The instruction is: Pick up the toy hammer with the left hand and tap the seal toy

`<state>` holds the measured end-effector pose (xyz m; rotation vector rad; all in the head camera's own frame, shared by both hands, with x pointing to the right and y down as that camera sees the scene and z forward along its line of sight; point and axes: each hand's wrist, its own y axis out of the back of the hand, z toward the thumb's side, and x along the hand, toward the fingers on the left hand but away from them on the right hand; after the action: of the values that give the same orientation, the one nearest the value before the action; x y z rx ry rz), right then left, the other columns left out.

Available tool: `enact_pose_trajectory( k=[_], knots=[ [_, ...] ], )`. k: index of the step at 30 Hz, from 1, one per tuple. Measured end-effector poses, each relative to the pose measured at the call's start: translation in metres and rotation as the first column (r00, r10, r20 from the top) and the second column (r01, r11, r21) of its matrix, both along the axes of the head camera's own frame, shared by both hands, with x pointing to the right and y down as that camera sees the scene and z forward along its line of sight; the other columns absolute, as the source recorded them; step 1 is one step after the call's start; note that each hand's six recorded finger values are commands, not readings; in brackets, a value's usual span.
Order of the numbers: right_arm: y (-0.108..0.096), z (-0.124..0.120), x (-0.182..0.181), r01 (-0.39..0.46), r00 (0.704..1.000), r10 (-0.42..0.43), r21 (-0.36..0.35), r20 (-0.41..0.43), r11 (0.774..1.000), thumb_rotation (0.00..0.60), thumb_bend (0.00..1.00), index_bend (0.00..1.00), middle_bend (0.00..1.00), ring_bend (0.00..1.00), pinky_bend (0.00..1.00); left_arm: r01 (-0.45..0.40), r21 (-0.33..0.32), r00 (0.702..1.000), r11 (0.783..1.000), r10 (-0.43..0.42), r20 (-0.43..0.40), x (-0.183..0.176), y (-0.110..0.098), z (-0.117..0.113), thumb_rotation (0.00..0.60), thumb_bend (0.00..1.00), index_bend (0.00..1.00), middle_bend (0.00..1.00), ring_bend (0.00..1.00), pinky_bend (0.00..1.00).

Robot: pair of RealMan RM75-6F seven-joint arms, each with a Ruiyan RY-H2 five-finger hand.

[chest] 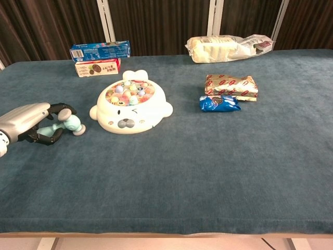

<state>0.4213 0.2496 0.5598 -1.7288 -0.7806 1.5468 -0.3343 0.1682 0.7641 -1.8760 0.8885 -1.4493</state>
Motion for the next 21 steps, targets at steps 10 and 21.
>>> enact_pose_trajectory(
  k=[10, 21],
  knots=[
    [0.000, 0.000, 0.000, 0.000, 1.000, 0.000, 0.000, -0.002, 1.000, 0.600, 0.32, 0.00, 0.00, 0.00, 0.00, 0.001, 0.031, 1.000, 1.000, -0.001, -0.013, 0.000, -0.005, -0.009, 0.600, 0.56, 0.21, 0.23, 0.15, 0.22],
    [0.000, -0.002, 0.001, -0.003, 1.000, 0.003, 0.006, 0.000, 1.000, 0.600, 0.32, 0.00, 0.00, 0.00, 0.00, -0.008, 0.163, 0.996, 0.987, 0.023, -0.090, -0.016, 0.003, -0.068, 0.598, 0.56, 0.14, 0.08, 0.05, 0.18]
  ],
)
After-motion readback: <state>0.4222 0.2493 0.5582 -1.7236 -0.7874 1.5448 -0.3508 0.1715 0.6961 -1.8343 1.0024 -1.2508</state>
